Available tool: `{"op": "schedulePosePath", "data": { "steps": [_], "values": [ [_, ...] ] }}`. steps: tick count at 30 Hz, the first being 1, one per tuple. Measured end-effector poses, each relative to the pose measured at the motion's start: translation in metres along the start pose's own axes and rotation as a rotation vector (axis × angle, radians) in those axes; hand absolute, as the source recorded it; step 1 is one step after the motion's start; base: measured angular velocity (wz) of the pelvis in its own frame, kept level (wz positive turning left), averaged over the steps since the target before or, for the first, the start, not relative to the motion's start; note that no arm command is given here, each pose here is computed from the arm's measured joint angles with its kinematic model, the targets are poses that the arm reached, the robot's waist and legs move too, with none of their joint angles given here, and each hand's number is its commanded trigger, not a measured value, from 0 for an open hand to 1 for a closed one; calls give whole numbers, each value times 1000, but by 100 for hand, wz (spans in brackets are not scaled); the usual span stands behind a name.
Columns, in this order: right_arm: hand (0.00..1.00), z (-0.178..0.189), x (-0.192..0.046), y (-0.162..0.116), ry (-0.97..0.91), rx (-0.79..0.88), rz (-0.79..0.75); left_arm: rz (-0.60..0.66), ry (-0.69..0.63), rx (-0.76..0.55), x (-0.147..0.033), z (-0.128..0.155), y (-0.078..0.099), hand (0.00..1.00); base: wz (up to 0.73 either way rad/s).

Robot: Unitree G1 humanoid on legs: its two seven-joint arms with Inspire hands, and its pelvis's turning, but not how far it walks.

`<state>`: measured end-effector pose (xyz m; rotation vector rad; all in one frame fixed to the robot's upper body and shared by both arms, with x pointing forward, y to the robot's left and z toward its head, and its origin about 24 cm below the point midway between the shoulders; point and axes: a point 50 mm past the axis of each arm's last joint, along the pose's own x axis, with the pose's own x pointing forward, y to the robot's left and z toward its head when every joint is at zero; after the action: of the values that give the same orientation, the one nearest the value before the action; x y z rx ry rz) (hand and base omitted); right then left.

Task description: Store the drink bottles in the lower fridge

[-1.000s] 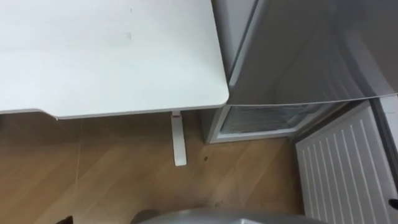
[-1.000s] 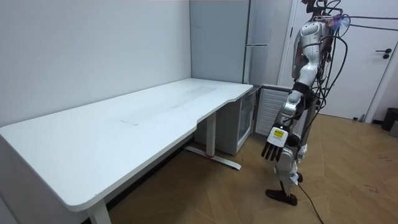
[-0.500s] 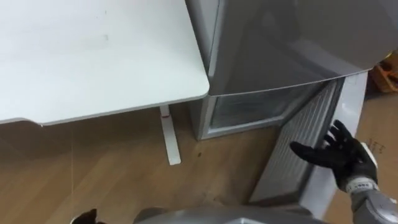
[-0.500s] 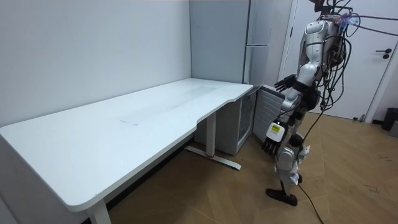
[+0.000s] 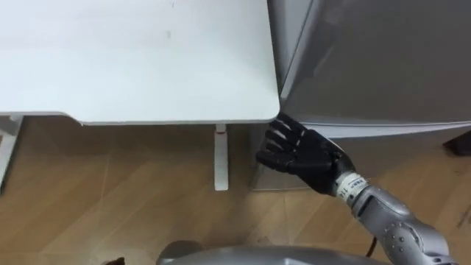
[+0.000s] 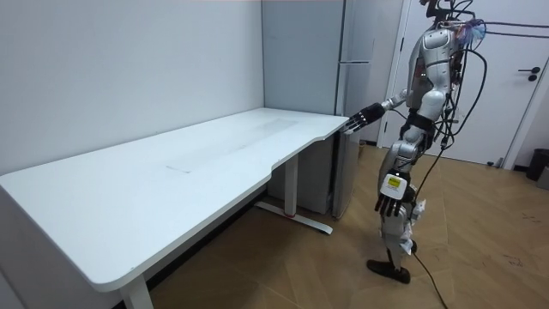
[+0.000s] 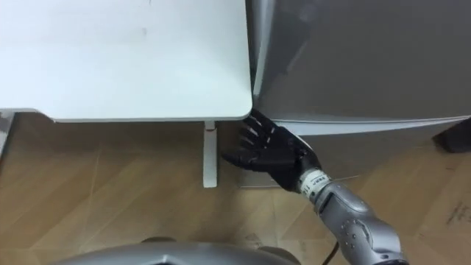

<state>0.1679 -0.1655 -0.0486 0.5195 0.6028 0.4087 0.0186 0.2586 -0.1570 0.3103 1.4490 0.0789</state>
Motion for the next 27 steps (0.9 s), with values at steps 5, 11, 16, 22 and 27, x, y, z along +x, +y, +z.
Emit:
{"op": "schedulePosePath", "data": {
  "steps": [5,11,16,22,27],
  "values": [
    [0,-1,-1,0,5,-1,9,11,0,2,0,2,1,0,0],
    [0,-7,-6,-6,49,-59,-7,4,24,-26,0,-6,-1,0,1],
    [0,-24,-17,-35,179,-172,-128,31,29,-61,0,-7,4,0,4],
    [0,-79,-49,-79,494,-209,-358,53,12,-63,0,-1,3,0,1],
    [0,-109,-69,-92,580,-138,-534,62,28,-77,0,-7,-2,0,2]
  ]
}}
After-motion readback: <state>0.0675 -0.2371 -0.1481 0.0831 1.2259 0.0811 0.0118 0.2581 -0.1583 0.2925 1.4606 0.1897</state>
